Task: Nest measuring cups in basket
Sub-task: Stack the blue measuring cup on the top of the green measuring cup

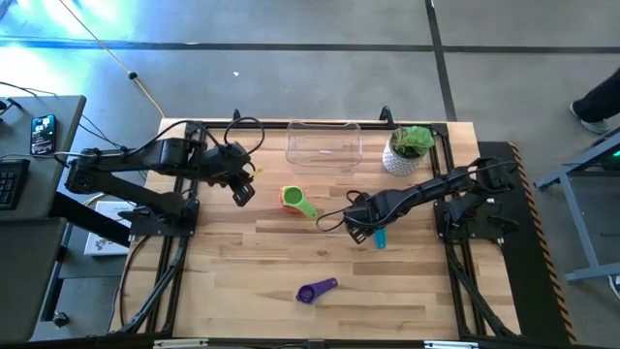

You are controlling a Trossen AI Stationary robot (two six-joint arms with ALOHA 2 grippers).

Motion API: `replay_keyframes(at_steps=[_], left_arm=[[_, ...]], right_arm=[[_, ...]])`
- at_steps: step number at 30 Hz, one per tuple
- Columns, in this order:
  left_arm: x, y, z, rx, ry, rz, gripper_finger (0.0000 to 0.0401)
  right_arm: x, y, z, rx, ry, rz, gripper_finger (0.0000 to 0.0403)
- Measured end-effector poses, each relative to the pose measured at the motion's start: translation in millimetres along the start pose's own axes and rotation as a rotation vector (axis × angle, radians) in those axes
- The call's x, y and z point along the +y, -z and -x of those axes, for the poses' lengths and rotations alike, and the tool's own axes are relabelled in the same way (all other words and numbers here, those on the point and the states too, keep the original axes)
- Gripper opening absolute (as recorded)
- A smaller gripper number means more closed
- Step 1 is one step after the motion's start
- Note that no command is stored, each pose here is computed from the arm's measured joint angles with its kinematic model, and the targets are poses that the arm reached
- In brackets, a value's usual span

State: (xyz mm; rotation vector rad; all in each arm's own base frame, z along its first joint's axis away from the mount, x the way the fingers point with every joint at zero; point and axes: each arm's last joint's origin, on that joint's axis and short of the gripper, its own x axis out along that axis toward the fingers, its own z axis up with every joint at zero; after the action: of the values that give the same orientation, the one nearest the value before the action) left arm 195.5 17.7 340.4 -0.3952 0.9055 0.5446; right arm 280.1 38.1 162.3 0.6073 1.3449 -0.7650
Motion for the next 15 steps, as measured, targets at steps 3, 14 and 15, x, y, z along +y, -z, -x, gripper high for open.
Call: replay_keyframes(at_steps=[3, 14, 15], left_arm=[[0.2, -0.1, 0.0, -0.004, -0.006, 0.000, 0.0078], [0.8, -0.4, 0.1, -0.015, -0.025, -0.006, 0.0078], [0.8, -0.4, 0.1, -0.015, -0.025, -0.010, 0.0078]], right_arm=[[-3.9, 2.0, -5.0, 0.004, 0.020, -0.013, 0.0140], [-0.3, -3.9, 0.2, -0.002, -0.014, -0.055, 0.0011], [1.8, -5.6, 3.4, -0.006, -0.024, -0.058, 0.0014]])
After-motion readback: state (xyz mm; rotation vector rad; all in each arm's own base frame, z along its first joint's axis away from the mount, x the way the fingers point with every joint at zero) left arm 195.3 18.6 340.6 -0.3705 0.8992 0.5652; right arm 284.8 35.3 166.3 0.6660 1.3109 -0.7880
